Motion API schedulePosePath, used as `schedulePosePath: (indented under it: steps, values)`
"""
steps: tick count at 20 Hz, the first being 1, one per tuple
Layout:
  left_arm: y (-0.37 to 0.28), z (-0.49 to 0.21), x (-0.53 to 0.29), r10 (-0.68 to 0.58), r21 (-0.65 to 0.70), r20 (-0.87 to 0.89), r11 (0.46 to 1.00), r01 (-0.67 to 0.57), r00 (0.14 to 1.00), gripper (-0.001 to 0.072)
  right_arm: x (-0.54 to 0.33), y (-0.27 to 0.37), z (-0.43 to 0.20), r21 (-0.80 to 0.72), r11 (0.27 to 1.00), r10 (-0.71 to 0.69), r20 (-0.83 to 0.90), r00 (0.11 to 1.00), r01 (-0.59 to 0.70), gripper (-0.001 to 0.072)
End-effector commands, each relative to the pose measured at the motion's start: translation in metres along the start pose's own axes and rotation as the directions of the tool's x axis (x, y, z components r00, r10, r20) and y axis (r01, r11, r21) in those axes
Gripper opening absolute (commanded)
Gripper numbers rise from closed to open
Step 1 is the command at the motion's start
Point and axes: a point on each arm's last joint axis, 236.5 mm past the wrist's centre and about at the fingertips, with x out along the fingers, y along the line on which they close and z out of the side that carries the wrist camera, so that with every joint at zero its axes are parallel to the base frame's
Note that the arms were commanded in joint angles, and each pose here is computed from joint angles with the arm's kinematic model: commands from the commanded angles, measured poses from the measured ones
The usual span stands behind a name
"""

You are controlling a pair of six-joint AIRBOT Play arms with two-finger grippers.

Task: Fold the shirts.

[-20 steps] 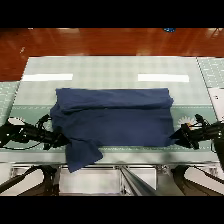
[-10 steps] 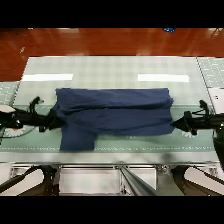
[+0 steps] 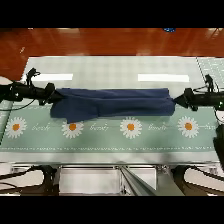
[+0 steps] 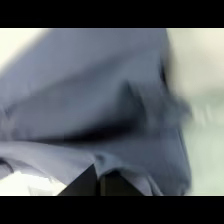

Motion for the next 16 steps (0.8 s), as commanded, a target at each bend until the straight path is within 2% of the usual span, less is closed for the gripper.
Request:
schedulePosePath:
  steps: [1, 10, 11, 12, 13, 14, 16]
  values:
    - [-0.004, 0.031, 0.018, -0.003, -0.012, -0.008, 1.000, 0.003, 1.000, 0.0018, 0.011, 0.015, 0.044, -0.023, 1.000, 0.010, 0.064, 0.998, -0.009, 0.0020]
    - [0.009, 0.060, 0.047, -0.001, -0.025, -0.039, 1.000, 0.000, 0.999, 0.0018, 0.042, 0.007, 0.081, 0.018, 1.000, 0.023, 0.090, 0.996, -0.025, 0.0020]
    - [0.009, 0.059, 0.051, -0.004, -0.003, -0.044, 1.000, 0.004, 0.999, 0.0038, 0.045, 0.003, 0.082, 0.022, 1.000, 0.013, 0.089, 0.996, -0.015, 0.0071]
    - [0.010, 0.059, 0.053, -0.002, 0.000, -0.044, 1.000, 0.002, 0.999, 0.0155, 0.046, 0.000, 0.083, 0.027, 1.000, 0.008, 0.093, 0.996, -0.011, 0.0304]
    - [0.009, 0.060, 0.052, -0.002, 0.024, -0.039, 1.000, 0.002, 0.999, 0.0463, 0.047, -0.001, 0.084, 0.028, 1.000, 0.005, 0.096, 0.995, -0.007, 0.0408]
    - [0.008, 0.067, 0.045, 0.007, 0.061, -0.025, 0.998, -0.005, 1.000, 0.0504, 0.042, -0.001, 0.085, 0.034, 0.999, 0.007, 0.102, 0.995, -0.011, 0.0409]
    - [0.001, 0.090, 0.012, 0.007, 0.061, 0.054, 0.998, -0.011, 0.998, 0.0504, 0.015, 0.004, 0.092, 0.038, 0.999, 0.027, 0.122, 0.992, -0.032, 0.0408]
